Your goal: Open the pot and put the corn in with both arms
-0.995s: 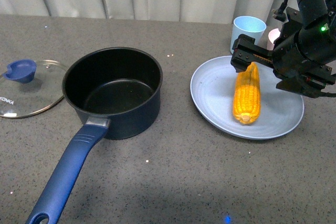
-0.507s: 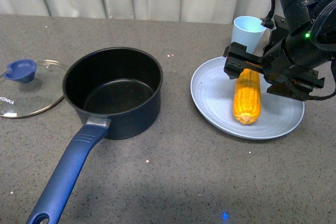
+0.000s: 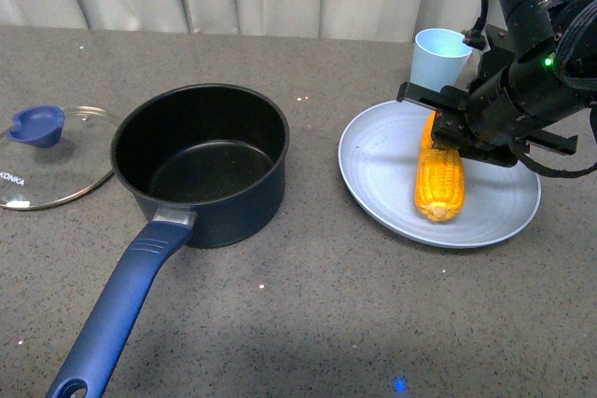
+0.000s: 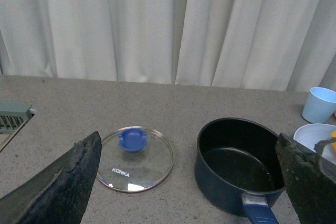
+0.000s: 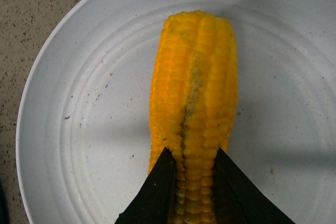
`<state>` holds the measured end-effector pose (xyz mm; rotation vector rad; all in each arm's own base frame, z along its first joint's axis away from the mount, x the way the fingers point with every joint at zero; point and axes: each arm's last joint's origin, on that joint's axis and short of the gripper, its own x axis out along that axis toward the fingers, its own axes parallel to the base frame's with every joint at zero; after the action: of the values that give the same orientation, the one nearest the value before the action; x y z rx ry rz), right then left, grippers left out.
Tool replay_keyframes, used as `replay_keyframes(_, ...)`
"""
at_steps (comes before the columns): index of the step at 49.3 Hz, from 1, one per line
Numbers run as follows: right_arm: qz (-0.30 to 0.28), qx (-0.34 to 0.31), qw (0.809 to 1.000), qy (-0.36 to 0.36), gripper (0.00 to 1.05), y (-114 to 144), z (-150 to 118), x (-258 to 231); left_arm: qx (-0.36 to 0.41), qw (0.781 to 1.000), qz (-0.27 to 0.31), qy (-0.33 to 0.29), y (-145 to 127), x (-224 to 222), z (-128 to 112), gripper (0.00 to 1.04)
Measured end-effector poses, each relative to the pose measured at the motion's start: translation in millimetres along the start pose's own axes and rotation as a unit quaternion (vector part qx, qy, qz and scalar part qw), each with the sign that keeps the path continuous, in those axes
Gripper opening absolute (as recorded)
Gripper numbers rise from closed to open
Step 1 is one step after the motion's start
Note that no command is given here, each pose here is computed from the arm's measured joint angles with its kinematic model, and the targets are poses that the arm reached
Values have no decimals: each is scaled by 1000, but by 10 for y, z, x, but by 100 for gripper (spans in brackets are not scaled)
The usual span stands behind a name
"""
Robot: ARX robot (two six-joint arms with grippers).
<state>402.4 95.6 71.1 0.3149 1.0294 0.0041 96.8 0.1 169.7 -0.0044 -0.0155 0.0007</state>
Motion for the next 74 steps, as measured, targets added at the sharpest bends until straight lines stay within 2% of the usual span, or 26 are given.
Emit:
replay_keyframes(4,16,-11,1000,1,10,16,-30,-97,0,1000,0,0,0,0,0,98)
replay_keyframes(9,63,-24,998,-11,9,110,-1,-330,0,1000,0,0,0,0,0,98)
replay_keyframes(16,146,-54,987,-30,8,398,72,-680,0,1000,0,0,0,0,0,98)
replay_keyframes(28,216,-84,973,-17,8,824,18,-774,0,1000,0,0,0,0,0,98)
replay_keyframes(38,257,-85,963,-9,7,1225,3,-771,0,1000,0,0,0,0,0,98)
replay_keyframes(55,280,-91,955,25,7,1557,-188,-675,0,1000,0,0,0,0,0,98)
replay_keyframes(74,281,-87,955,37,7,1679,-266,-572,0,1000,0,0,0,0,0,98)
